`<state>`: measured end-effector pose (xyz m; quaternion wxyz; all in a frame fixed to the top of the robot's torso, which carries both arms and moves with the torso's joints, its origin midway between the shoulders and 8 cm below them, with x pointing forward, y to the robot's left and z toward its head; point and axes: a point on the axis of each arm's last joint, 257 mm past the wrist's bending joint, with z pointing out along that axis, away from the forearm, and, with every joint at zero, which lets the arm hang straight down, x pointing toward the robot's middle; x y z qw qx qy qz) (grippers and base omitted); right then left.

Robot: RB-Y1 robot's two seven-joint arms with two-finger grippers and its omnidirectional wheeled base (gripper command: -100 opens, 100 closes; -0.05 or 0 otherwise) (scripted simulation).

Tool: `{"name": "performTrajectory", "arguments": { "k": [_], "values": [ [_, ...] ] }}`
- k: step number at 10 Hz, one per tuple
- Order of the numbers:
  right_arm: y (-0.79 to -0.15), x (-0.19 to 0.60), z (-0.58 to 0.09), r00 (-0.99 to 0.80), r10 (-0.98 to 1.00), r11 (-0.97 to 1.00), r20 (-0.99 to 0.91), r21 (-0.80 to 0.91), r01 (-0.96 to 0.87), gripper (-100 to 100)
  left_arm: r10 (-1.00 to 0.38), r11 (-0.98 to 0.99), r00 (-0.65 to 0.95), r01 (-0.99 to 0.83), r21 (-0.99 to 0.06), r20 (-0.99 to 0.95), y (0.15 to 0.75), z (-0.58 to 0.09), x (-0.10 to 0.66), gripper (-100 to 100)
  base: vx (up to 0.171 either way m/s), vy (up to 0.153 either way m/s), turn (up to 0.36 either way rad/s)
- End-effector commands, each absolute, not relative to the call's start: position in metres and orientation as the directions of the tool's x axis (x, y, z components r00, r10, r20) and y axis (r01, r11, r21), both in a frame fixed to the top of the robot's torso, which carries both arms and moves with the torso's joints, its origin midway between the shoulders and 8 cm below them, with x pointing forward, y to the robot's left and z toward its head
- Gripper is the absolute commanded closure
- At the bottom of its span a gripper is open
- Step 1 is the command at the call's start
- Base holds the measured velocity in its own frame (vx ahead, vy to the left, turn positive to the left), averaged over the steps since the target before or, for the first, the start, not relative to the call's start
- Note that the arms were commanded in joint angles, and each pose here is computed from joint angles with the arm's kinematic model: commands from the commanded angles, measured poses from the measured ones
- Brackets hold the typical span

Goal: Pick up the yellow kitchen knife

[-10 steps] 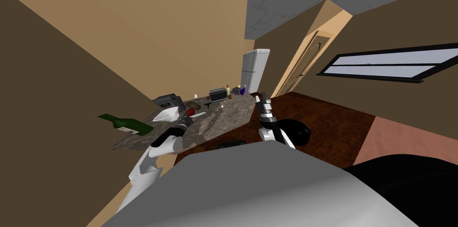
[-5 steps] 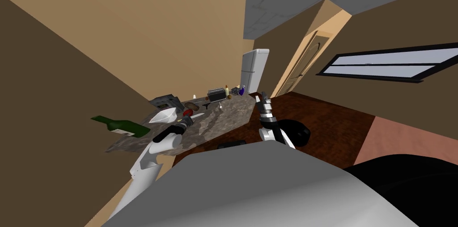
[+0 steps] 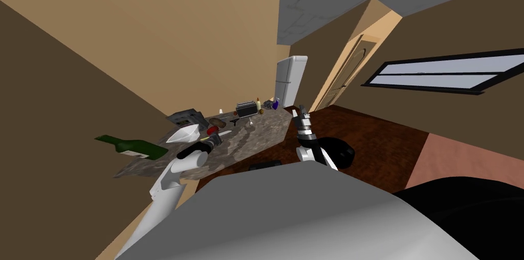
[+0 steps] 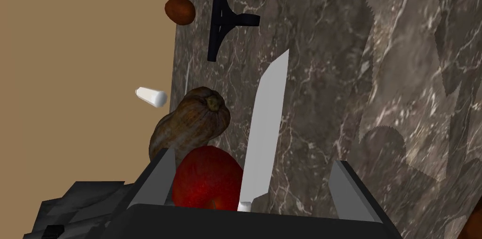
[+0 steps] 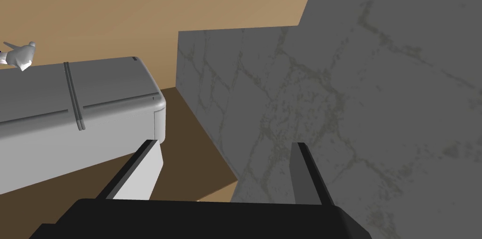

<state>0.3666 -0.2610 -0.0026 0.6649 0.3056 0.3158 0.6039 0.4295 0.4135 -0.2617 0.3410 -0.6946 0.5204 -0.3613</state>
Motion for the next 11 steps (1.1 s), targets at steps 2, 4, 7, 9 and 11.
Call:
{"name": "performTrajectory", "arguments": {
  "k": [2, 4, 7, 9, 11],
  "values": [
    [-0.261, 0.367, -0.003, 0.071, 0.996, 0.084, -0.051, 0.788, -0.61, 0, -0.968, -0.236, 0.204, -0.531, -0.814, 0.147, 0.415, -0.271, 0.428, -100, 0.032, -0.031, -0.008],
    [-0.261, 0.367, -0.003, 0.071, 0.996, 0.084, -0.051, 0.788, -0.61, 0, -0.967, -0.242, 0.206, -0.563, -0.79, 0.149, 0.415, -0.275, 0.43, -100, 0.024, -0.018, -0.005],
    [-0.261, 0.367, -0.003, 0.071, 0.996, 0.084, -0.051, 0.788, -0.61, 0, -0.966, -0.248, 0.212, -0.616, -0.748, 0.146, 0.415, -0.283, 0.427, -100, 0.028, -0.022, -0.003],
    [-0.261, 0.367, -0.003, 0.071, 0.996, 0.084, -0.051, 0.788, -0.61, 0, -0.966, -0.251, 0.219, -0.642, -0.725, 0.14, 0.415, -0.29, 0.421, -100, 0.027, -0.012, -0.002],
    [-0.261, 0.367, -0.003, 0.071, 0.996, 0.084, -0.051, 0.788, -0.61, 0, -0.965, -0.254, 0.222, -0.68, -0.688, 0.136, 0.415, -0.295, 0.419, -100, 0.036, -0.009, -0.004]
  ]
}}
